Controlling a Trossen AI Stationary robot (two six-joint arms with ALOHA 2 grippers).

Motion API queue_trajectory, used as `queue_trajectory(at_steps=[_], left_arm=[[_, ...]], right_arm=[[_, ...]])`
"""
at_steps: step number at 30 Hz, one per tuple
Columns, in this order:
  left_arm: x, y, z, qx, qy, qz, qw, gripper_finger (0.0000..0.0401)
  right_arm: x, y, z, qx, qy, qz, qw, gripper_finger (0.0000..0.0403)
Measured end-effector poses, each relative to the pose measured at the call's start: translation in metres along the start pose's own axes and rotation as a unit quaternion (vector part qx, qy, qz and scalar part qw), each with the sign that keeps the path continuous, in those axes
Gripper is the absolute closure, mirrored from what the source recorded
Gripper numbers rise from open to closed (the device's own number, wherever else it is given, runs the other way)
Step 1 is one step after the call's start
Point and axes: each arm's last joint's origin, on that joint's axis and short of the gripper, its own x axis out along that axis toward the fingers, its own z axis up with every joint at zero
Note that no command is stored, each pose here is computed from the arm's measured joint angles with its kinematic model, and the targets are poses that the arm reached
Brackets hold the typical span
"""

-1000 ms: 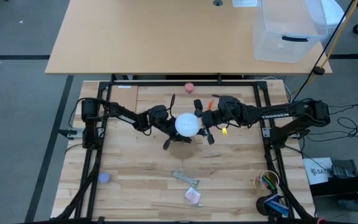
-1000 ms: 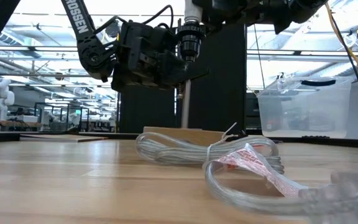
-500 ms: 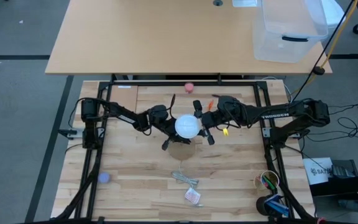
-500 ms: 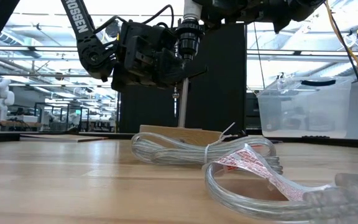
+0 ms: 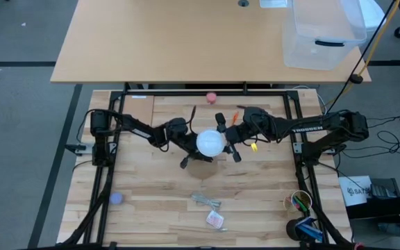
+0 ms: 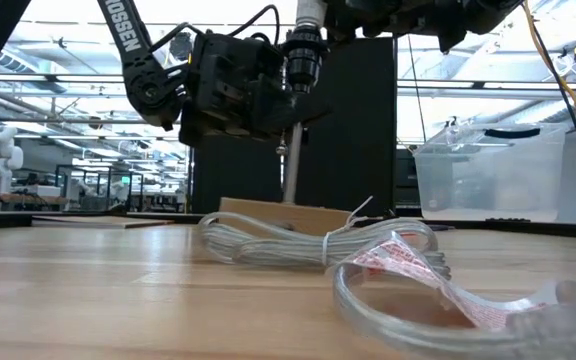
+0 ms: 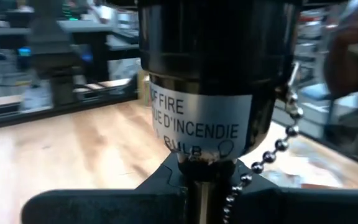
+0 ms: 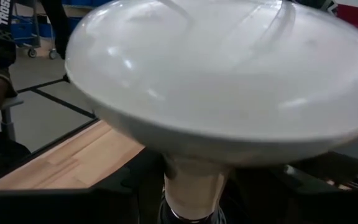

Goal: Screw lightbulb
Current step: Remove the white lightbulb from the desk lamp

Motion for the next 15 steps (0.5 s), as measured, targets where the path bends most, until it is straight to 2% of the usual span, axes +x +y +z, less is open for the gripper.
queue_trajectory(at_steps=[3,6,10,12,15], left_arm=[[0.000,0.002,0.000,0.002,0.003,0.049,0.999,0.0377],[0.001,0.002,0.001,-0.015,0.002,0.066,0.998,0.0364],[0.003,0.001,-0.007,-0.054,0.016,0.103,0.993,0.0305],[0.005,0.001,0.001,-0.040,-0.002,0.106,0.994,0.0271],[0.005,0.001,-0.002,-0.046,0.003,0.106,0.993,0.0228]], right_arm=[[0.000,-0.001,-0.001,0.003,0.004,-0.001,1.000,0.0233],[0.000,-0.001,-0.002,0.009,0.008,-0.004,1.000,0.0233],[-0.002,-0.003,0.012,-0.007,-0.028,-0.013,0.999,0.0233],[-0.001,-0.003,0.011,-0.006,-0.028,-0.013,0.999,0.0233],[-0.001,-0.003,0.009,-0.001,-0.024,-0.011,1.000,0.0233]])
